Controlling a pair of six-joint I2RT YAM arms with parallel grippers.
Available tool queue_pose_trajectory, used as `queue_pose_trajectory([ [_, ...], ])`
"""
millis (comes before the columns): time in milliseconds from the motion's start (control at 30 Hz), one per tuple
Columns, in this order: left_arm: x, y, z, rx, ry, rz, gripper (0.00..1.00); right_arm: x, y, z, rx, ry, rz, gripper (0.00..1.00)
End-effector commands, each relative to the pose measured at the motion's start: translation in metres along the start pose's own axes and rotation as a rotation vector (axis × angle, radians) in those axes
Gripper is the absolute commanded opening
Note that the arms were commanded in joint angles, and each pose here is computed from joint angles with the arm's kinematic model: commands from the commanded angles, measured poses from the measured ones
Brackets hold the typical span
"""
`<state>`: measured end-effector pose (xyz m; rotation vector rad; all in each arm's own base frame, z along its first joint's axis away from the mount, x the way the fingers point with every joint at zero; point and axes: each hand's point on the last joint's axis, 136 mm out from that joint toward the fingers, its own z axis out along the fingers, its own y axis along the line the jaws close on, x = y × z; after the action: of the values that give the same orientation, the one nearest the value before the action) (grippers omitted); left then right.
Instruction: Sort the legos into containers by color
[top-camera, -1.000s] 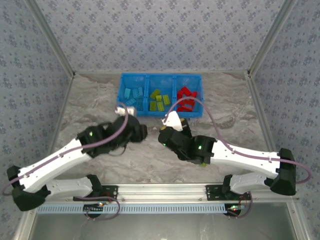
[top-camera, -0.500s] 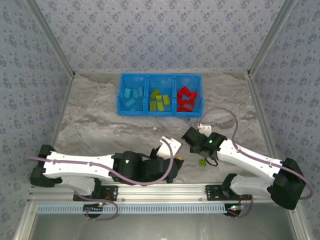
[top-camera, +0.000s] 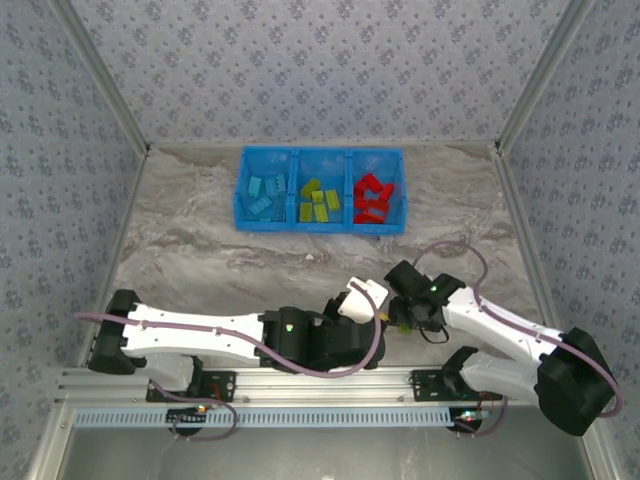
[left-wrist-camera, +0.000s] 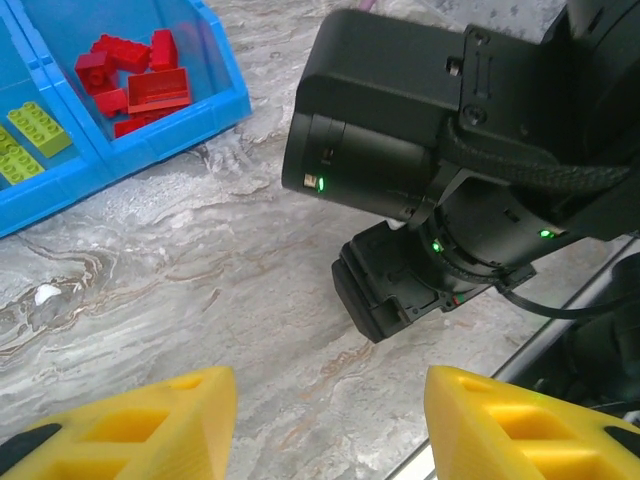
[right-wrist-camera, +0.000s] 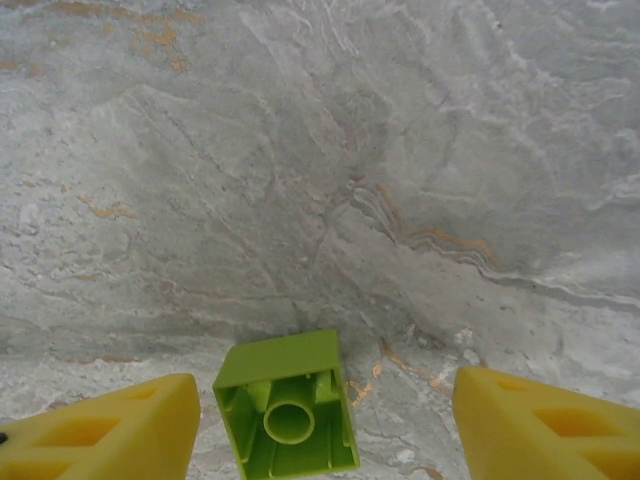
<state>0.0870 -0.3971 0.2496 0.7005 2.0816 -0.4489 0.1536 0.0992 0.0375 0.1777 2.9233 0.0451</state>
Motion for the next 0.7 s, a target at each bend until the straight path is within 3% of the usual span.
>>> queue_pose_trajectory([
  [0,-0.005,-0.012,0.003,0.007,-0.023,-0.014,0.53,0.007,0.003,0.007,-0.034,0.036,-0.006,0.68],
  [267,-0.005,-0.022,0.005,0.041,-0.019,-0.020,0.52,0.008,0.005,0.018,-0.018,0.062,-0.006,0.59],
  [667,-0.006,-0.025,0.006,0.063,-0.017,-0.013,0.52,0.001,0.008,0.017,-0.020,0.035,0.006,0.33],
])
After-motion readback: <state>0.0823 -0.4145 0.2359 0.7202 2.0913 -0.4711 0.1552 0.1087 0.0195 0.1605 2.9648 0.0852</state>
